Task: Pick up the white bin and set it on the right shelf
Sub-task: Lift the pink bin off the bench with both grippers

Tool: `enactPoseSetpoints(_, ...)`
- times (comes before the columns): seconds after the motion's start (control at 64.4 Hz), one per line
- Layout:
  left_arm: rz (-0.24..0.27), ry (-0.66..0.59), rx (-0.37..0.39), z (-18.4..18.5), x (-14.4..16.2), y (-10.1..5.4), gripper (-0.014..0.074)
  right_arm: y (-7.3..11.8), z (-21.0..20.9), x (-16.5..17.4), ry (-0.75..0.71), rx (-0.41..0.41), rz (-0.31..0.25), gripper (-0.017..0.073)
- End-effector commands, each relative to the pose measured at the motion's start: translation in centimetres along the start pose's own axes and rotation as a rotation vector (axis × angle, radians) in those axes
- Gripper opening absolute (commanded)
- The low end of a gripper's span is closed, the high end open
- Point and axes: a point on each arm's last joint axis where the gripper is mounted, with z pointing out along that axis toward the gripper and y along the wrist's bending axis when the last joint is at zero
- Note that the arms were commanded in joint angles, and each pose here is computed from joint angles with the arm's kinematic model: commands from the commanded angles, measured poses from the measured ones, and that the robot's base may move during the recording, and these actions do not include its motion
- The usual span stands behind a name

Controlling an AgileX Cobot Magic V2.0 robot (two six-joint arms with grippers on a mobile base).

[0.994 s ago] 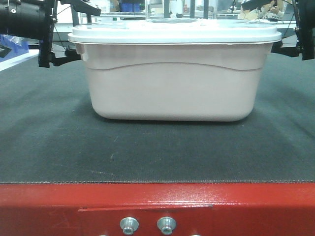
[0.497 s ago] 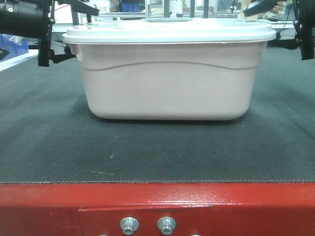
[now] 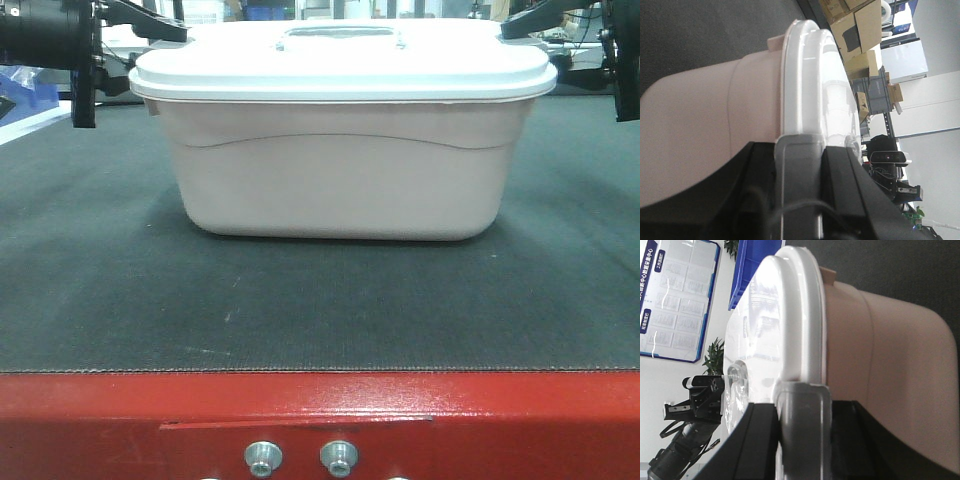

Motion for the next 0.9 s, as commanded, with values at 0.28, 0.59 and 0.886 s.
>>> enactPoseSetpoints(0.28,0.129,0.079,0.216,-0.3,0.1,-6.0,-0.0125,4.9,-1.0,0.2,0.027,-0.211,-0.059,0.0059)
enactPoseSetpoints(0.59,0.299,0.053,0.274,-1.8,-0.7,-12.0,-0.0125,10.3,-2.6,-0.4,0.024,-0.311,-0.219,0.0059)
enactPoseSetpoints(0.886,0.471,0.016,0.34,-3.9,-0.5,-18.4,-0.0125,16.8,-5.2,-0.1,-0.003,-0.392,-0.411,0.0059)
